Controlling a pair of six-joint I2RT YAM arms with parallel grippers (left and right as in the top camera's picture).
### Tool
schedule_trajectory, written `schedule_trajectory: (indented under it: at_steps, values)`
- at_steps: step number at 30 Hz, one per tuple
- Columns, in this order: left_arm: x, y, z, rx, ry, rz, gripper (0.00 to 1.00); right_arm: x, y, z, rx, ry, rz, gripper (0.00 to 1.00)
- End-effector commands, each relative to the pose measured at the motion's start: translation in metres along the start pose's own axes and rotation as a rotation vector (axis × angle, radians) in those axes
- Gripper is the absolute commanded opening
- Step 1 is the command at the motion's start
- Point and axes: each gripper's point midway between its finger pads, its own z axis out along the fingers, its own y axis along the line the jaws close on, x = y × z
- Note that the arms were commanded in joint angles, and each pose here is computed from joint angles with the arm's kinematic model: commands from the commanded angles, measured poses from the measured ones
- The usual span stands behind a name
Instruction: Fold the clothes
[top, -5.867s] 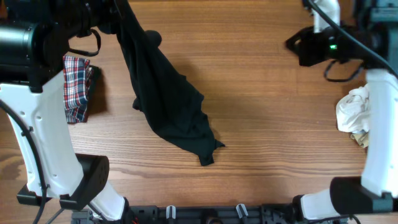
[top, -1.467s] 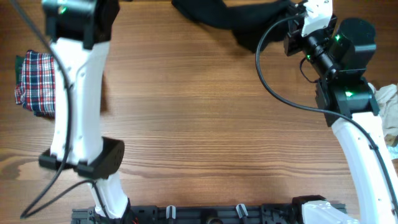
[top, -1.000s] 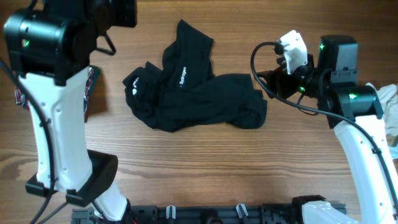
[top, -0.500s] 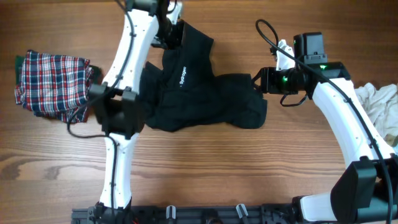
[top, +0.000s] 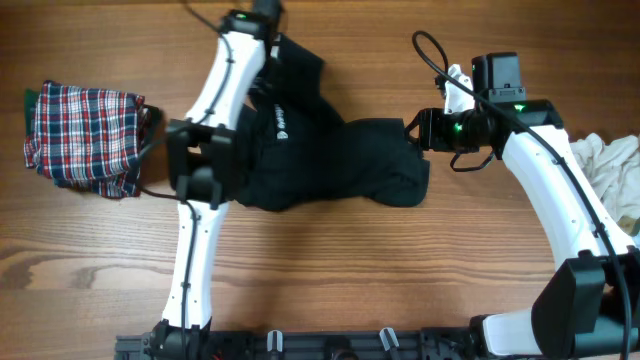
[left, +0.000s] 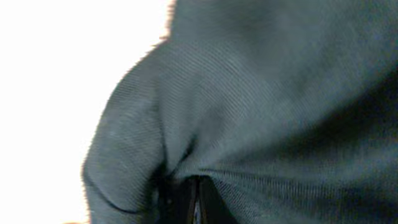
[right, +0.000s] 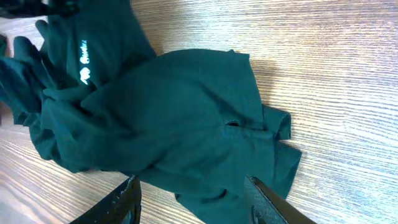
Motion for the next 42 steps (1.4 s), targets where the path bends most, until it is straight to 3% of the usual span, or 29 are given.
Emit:
schedule_trajectory:
  at_steps: [1,5,9,11,20,26,29,32,33,35,39,42]
  values:
    - [0.001,0.097,0.017,-0.11,0.053,-0.287,0.04,0.008,-0.006,0.022,0.029,0.052,-0.007,0.54]
    - [0.014,0.121,0.016,-0.134,0.108,-0.401,0.04,0.011,-0.003,0.07,0.017,0.101,-0.042,0.58]
    - [0.018,0.111,0.016,-0.122,0.123,-0.403,0.04,0.012,0.007,0.11,-0.012,0.112,-0.148,0.79]
    - [0.018,0.104,0.016,-0.12,0.122,-0.39,0.04,0.001,0.014,0.113,-0.009,0.059,-0.181,0.82]
    - [0.019,0.093,0.015,-0.118,0.121,-0.368,0.04,-0.047,0.011,0.12,0.046,-0.136,-0.263,0.66]
    - [0.018,0.093,0.016,-0.117,0.118,-0.369,0.04,-0.032,0.009,0.15,0.042,-0.081,-0.261,0.61]
    - [0.018,0.093,0.016,-0.117,0.117,-0.369,0.04,-0.028,0.011,0.155,0.036,-0.071,-0.248,0.47]
    - [0.018,0.093,0.016,-0.117,0.117,-0.369,0.04,-0.025,0.016,0.155,0.032,-0.062,-0.248,0.04]
    - [0.018,0.093,0.016,-0.117,0.117,-0.369,0.04,-0.026,0.017,0.151,0.033,-0.059,-0.247,0.04]
    - [0.018,0.093,0.016,-0.117,0.117,-0.369,0.04,-0.035,0.023,0.128,0.033,-0.085,-0.245,0.04]
    - [0.016,0.093,0.016,-0.115,0.11,-0.37,0.04,-0.05,0.042,0.03,0.103,-0.205,-0.278,0.04]
    - [0.015,0.093,0.016,-0.114,0.106,-0.371,0.04,-0.021,0.04,-0.041,0.201,-0.199,-0.341,0.04]
